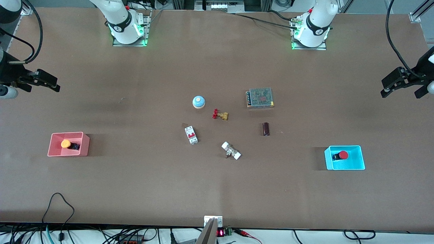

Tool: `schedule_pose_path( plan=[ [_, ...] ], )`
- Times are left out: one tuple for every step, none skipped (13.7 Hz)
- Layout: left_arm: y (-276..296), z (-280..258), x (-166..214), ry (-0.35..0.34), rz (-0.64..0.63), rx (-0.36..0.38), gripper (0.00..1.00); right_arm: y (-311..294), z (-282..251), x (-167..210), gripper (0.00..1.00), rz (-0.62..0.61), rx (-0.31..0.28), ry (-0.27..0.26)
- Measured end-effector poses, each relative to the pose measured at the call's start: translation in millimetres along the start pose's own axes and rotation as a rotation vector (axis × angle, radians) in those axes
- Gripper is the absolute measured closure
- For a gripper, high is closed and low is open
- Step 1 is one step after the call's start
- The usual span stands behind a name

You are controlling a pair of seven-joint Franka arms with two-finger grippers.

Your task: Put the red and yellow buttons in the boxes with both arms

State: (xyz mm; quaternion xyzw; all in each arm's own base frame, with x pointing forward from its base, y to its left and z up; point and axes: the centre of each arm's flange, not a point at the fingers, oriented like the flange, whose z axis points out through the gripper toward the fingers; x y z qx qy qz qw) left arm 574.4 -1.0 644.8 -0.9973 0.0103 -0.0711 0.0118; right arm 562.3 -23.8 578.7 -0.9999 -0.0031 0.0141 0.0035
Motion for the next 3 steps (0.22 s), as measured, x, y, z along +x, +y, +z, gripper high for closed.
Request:
schedule_pose_path(
  plan=[
    [0.3,0.1,-0.1,-0.001,0.000,0.000,0.00,0.7,0.4,-0.3,0.00,0.001,0.000,-0.003],
    [0.7,0.1,-0.1,-0.001,0.001,0.000,0.00,2.2,0.4,-0.6,0.00,0.004,0.000,-0.005],
    [1.1,0.1,-0.1,-0.001,0.002,-0.001,0.00,4.0,0.5,-0.7,0.00,0.007,0.000,-0.005]
  ],
)
